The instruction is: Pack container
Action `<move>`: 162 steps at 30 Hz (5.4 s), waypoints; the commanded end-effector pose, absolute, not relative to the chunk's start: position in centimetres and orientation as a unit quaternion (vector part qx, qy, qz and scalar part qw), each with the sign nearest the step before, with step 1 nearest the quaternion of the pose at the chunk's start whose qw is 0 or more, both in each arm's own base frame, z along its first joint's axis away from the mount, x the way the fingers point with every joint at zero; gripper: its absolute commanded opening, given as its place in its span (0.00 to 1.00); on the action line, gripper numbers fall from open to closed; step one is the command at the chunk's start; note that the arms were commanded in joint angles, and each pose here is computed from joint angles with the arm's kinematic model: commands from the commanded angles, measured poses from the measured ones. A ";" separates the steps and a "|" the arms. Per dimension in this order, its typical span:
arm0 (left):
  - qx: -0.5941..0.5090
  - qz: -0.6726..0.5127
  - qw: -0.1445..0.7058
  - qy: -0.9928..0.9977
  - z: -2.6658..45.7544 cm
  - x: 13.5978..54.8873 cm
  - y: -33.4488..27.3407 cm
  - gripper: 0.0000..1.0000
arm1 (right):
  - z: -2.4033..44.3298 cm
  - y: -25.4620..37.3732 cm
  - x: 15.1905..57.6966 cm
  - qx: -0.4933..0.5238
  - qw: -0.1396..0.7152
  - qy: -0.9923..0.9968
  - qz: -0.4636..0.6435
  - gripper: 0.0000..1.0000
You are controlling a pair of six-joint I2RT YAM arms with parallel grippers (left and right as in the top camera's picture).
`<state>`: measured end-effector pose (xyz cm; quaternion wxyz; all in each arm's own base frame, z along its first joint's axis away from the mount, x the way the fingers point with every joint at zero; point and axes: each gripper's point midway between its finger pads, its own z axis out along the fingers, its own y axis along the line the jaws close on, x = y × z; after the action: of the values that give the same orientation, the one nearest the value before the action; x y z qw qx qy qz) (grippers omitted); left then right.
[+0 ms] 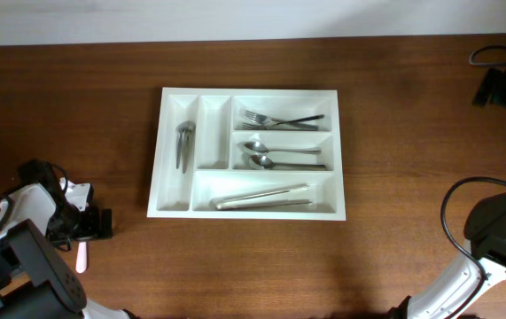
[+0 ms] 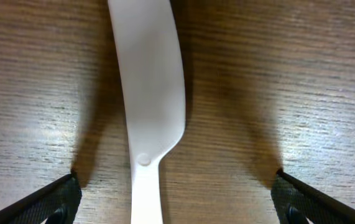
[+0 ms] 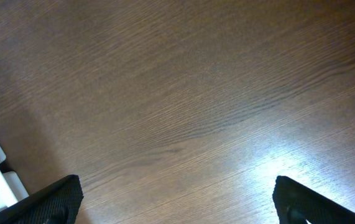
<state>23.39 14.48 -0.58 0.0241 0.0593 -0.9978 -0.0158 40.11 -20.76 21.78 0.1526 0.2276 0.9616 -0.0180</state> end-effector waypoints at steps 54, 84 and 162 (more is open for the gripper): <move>0.070 -0.017 0.051 -0.996 -2.7 22.5 14.4 0.18 | 21.9 -20.9 40.0 0.234 0.154 0.960 -0.017 0.99; 0.020 0.002 -0.096 -0.995 5.8 34.2 14.1 0.13 | 21.9 -20.9 40.0 0.234 0.154 0.960 -0.017 0.99; -0.201 -0.013 -0.043 -0.979 2.0 38.8 12.0 0.39 | 21.9 -20.9 40.0 0.234 0.154 0.960 -0.017 0.99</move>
<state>38.48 12.20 2.24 -0.0377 -0.1925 -0.9803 -0.0237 40.11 -20.76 21.78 0.1526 0.2274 0.9616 -0.0181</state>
